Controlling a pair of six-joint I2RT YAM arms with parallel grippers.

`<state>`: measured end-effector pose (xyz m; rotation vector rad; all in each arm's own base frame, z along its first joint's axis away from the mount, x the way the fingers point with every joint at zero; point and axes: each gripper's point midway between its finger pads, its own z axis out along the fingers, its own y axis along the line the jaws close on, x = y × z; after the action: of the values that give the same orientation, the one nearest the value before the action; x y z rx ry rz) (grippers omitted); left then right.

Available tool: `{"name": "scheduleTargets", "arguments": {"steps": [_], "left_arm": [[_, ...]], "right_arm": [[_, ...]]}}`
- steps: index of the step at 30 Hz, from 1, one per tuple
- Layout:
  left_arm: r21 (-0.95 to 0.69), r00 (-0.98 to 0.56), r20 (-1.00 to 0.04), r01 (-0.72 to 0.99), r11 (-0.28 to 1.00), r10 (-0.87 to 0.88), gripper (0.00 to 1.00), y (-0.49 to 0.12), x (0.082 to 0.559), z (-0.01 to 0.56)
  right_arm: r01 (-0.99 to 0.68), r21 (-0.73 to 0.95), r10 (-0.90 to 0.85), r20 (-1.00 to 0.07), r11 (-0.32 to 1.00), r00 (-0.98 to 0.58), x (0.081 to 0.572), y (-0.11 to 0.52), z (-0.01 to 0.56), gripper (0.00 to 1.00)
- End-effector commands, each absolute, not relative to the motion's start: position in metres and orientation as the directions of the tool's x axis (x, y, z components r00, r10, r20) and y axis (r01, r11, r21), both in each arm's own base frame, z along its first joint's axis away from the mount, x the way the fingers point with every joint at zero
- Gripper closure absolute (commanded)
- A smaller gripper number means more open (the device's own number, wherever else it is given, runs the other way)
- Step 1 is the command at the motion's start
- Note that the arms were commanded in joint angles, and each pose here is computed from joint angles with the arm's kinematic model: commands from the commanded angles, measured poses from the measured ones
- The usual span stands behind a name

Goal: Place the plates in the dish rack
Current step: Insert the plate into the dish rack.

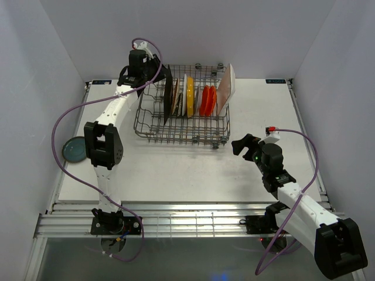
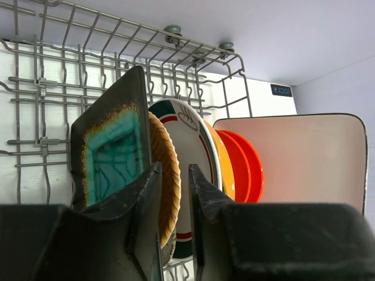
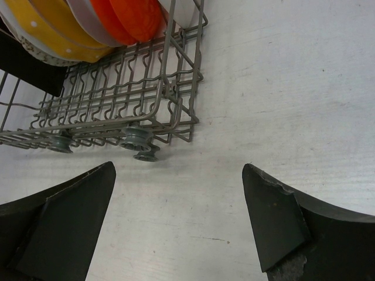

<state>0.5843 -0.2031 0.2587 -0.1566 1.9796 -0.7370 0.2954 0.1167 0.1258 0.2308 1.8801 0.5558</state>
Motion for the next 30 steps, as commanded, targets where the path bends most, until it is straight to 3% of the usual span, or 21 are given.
{"name": "scheduleTargets", "arguments": {"steps": [1, 7, 17, 21, 30], "left_arm": [[-0.564, -0.432, -0.794, 0.264, 0.782, -0.427, 0.64, -0.201, 0.573, 0.317], [-0.556, -0.408, -0.807, 0.282, 0.782, -0.426, 0.43, -0.2, 0.567, 0.334], [-0.528, -0.361, -0.828, 0.246, 0.813, -0.429, 0.24, -0.17, 0.548, 0.351], [-0.522, -0.338, -0.832, 0.21, 0.827, -0.44, 0.05, -0.153, 0.538, 0.355], [-0.522, -0.35, -0.813, 0.084, 0.849, -0.466, 0.02, -0.127, 0.515, 0.346]], "right_arm": [[-0.148, 0.483, 0.423, -0.851, 0.863, -0.312, 0.305, 0.12, 0.151, 0.05], [-0.15, 0.484, 0.423, -0.85, 0.862, -0.313, 0.305, 0.121, 0.151, 0.05], [-0.154, 0.485, 0.423, -0.85, 0.861, -0.314, 0.304, 0.121, 0.152, 0.05], [-0.153, 0.485, 0.423, -0.851, 0.861, -0.312, 0.305, 0.121, 0.152, 0.05], [-0.153, 0.483, 0.422, -0.851, 0.862, -0.311, 0.305, 0.121, 0.152, 0.05]]}}
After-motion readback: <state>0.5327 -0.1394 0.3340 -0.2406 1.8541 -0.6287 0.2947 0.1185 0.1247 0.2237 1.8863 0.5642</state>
